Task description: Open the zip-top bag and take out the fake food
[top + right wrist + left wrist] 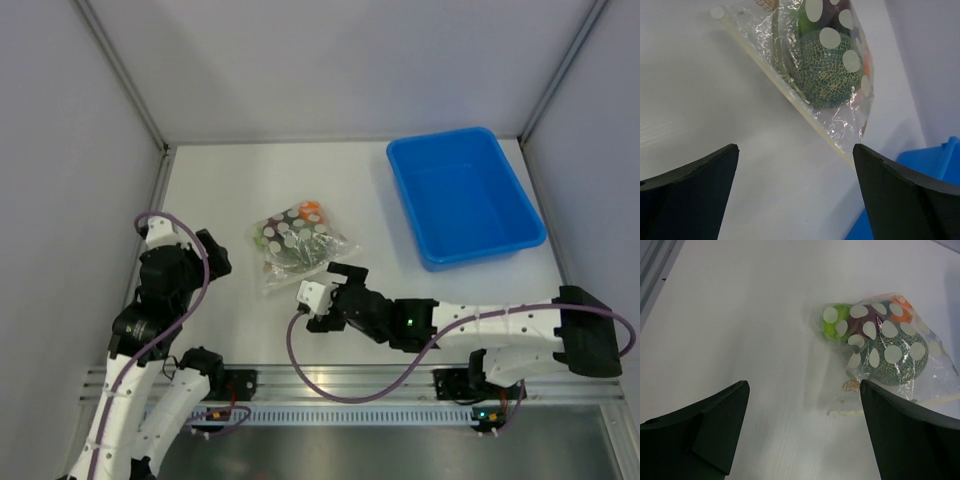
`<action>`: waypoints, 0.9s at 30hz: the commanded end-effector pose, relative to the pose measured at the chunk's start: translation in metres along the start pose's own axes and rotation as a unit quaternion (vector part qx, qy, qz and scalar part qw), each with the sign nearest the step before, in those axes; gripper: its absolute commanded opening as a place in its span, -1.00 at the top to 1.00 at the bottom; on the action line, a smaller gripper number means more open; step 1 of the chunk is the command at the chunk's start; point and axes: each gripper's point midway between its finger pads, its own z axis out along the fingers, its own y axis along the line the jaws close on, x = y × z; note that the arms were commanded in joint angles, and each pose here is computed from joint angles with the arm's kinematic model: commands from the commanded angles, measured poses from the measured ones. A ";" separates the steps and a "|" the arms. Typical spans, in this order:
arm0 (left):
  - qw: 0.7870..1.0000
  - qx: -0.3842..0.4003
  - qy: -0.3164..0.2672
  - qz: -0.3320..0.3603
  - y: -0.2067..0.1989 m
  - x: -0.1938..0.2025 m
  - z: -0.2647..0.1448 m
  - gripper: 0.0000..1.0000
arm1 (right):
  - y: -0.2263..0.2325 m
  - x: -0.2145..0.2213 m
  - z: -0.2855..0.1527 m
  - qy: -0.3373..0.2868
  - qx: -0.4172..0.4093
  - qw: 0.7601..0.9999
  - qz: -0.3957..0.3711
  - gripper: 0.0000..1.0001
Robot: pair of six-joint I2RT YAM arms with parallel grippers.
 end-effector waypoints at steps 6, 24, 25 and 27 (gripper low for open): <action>1.000 0.017 -0.020 -0.005 -0.008 -0.009 0.000 -0.96 | -0.010 -0.013 0.049 -0.023 0.071 0.985 -0.158 -0.99; 0.999 0.026 -0.024 -0.004 -0.010 -0.009 -0.004 -0.96 | -0.048 0.016 0.128 0.006 0.185 0.970 -0.161 0.30; 0.999 0.027 -0.024 -0.004 -0.011 -0.009 -0.004 -0.96 | -0.051 0.017 0.128 0.007 0.193 0.969 -0.155 0.44; 0.999 0.028 -0.024 -0.004 -0.011 -0.009 -0.004 -0.96 | -0.055 0.013 0.126 0.001 0.200 0.968 -0.150 0.68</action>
